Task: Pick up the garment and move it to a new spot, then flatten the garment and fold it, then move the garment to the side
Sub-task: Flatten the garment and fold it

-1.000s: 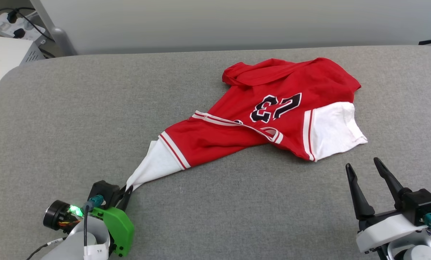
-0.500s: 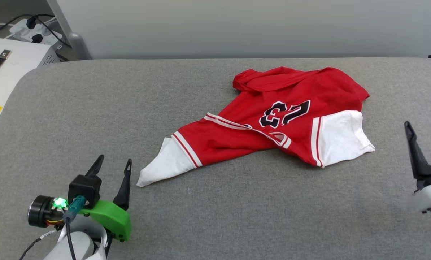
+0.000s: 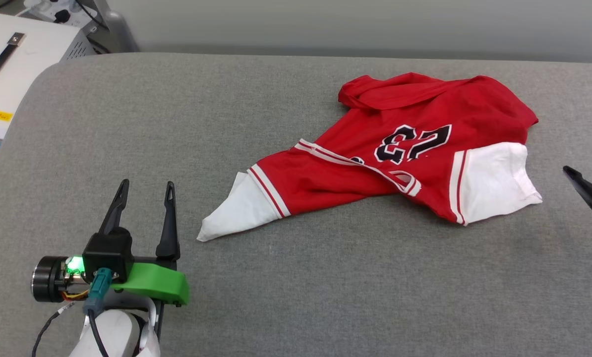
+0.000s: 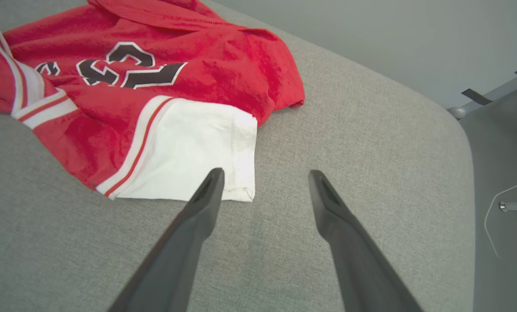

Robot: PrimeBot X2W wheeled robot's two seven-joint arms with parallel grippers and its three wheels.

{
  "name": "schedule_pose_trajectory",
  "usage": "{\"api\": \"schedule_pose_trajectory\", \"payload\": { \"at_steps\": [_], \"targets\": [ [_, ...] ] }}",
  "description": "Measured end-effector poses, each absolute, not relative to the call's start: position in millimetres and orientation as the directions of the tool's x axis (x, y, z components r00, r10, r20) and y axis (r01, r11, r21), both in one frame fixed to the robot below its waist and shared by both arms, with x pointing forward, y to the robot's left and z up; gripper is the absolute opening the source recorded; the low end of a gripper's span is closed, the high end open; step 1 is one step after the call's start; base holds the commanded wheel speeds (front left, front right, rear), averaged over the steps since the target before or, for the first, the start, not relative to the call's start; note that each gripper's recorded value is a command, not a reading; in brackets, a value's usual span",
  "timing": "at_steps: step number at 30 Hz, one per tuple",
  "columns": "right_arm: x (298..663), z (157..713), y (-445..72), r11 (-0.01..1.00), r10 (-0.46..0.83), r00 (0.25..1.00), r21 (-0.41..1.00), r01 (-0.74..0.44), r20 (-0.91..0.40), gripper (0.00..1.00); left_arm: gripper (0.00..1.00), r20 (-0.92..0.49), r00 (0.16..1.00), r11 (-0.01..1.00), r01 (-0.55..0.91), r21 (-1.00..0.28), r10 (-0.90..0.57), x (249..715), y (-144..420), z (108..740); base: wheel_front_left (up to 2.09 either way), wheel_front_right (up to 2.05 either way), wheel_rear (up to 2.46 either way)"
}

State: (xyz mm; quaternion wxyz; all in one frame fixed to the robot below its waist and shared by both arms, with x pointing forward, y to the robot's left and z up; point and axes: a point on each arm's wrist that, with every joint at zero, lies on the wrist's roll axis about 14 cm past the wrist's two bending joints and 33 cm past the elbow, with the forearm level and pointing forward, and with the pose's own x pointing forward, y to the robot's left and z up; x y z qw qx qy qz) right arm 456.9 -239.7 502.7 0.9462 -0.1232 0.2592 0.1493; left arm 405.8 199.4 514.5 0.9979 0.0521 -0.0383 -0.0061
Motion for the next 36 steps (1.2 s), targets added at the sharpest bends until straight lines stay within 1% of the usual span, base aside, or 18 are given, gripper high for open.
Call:
{"api": "schedule_pose_trajectory", "payload": {
  "at_steps": [2,5,13,16,18,21,22,23,24,31,36],
  "targets": [
    [455,482,-241,0.924,0.207,0.743,-0.122,-0.362,-0.637,1.00,1.00,0.076,0.997,0.995,-0.005,0.102,-0.003,407,200,512,0.00,0.00,0.00],
    [459,463,-241,0.928,0.194,0.666,-0.084,-0.362,-0.720,1.00,1.00,0.071,0.997,0.995,-0.014,0.100,0.007,409,201,508,0.00,0.00,0.00],
    [477,410,-226,0.935,0.189,0.535,-0.017,-0.356,-0.824,1.00,1.00,0.040,0.998,0.993,-0.046,0.104,0.042,415,209,492,0.00,0.00,0.00],
    [468,376,-225,0.930,0.165,0.452,-0.014,-0.367,-0.877,1.00,1.00,0.025,0.998,0.993,-0.056,0.106,0.053,417,212,485,0.00,0.00,0.00],
    [465,363,-226,0.925,0.151,0.422,-0.023,-0.379,-0.894,1.00,1.00,0.017,0.998,0.992,-0.063,0.106,0.061,417,213,482,0.00,0.00,0.00],
    [466,354,-225,0.925,0.154,0.418,-0.018,-0.380,-0.895,1.00,1.00,0.009,0.997,0.991,-0.079,0.108,0.078,417,218,478,0.00,0.00,0.00],
    [466,353,-224,0.924,0.158,0.421,-0.016,-0.382,-0.893,0.96,1.00,0.008,0.997,0.991,-0.081,0.108,0.080,417,219,477,0.00,0.00,0.00],
    [467,353,-222,0.925,0.169,0.432,-0.010,-0.381,-0.886,0.44,1.00,0.007,0.997,0.991,-0.082,0.108,0.082,417,219,477,0.00,0.00,0.00],
    [468,354,-222,0.927,0.177,0.445,-0.003,-0.376,-0.878,0.01,1.00,0.008,0.997,0.991,-0.083,0.107,0.083,418,219,477,0.00,0.00,0.00],
    [473,381,-213,0.933,0.260,0.581,0.047,-0.356,-0.771,0.00,1.00,0.037,0.997,0.992,-0.074,0.105,0.071,418,216,487,0.00,0.00,0.00],
    [454,403,-215,0.928,0.303,0.642,0.064,-0.368,-0.704,0.00,1.00,0.047,0.997,0.993,-0.061,0.102,0.056,409,211,492,0.00,0.00,0.00]
  ]
}}
